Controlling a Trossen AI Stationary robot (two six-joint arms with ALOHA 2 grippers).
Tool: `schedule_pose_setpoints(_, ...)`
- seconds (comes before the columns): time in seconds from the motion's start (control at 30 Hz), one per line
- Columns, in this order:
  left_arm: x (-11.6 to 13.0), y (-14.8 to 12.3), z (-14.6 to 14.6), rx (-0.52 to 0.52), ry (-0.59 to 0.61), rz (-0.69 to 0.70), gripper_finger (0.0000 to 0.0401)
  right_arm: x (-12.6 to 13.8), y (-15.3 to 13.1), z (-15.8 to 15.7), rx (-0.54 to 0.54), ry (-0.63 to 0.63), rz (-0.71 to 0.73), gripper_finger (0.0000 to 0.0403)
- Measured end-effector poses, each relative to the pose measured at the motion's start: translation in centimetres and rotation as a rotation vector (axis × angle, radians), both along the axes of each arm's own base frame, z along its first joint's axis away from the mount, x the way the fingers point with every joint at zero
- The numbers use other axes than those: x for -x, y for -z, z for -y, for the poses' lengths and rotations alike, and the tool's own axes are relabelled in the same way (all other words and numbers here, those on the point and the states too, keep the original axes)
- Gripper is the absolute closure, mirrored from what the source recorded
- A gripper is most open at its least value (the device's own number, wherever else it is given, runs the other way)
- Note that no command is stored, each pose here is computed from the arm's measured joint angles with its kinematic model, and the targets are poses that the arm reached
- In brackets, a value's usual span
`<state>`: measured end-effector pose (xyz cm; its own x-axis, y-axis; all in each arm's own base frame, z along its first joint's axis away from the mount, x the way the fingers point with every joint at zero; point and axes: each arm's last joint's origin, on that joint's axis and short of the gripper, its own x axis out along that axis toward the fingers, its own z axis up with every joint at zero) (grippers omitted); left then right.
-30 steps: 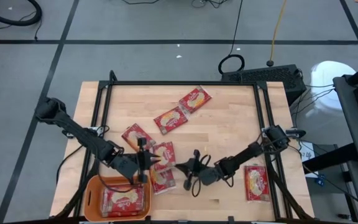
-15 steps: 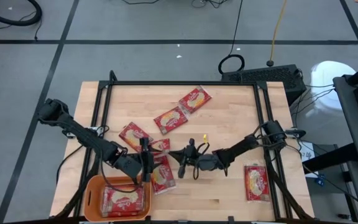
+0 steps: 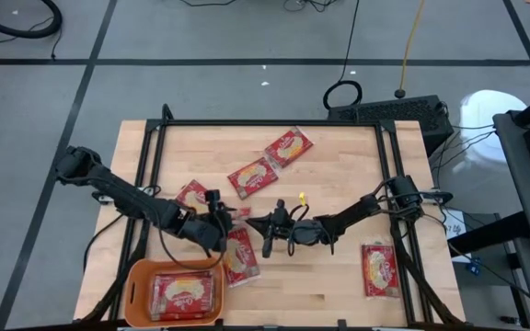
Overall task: Sort popcorn bags into baskets
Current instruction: Put the popcorn bag into the orange bin
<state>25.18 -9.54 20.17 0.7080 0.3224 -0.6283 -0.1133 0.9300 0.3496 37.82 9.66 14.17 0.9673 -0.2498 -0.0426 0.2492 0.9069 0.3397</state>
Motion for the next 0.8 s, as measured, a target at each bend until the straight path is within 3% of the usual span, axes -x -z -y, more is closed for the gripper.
schedule_pose_setpoints(0.33,0.0,0.0,0.0,0.001,0.055,-0.028,0.0379,0.0,-0.2,0.0,0.078,-0.020,-0.015,0.0399)
schedule_pose_setpoints(0.53,0.0,-0.2,0.1,0.029,0.045,-0.004,0.0359,0.1,-1.3,0.1,0.207,0.017,0.005,0.0362)
schedule_pose_setpoints(0.67,0.4,-1.2,0.3,0.056,0.064,0.042,0.0349,0.9,-3.1,-0.1,0.246,0.041,0.016,0.0307)
schedule_pose_setpoints(0.8,1.4,-3.3,0.3,0.084,0.078,0.129,0.0372,2.4,-3.9,-0.5,0.302,0.028,-0.011,0.0250)
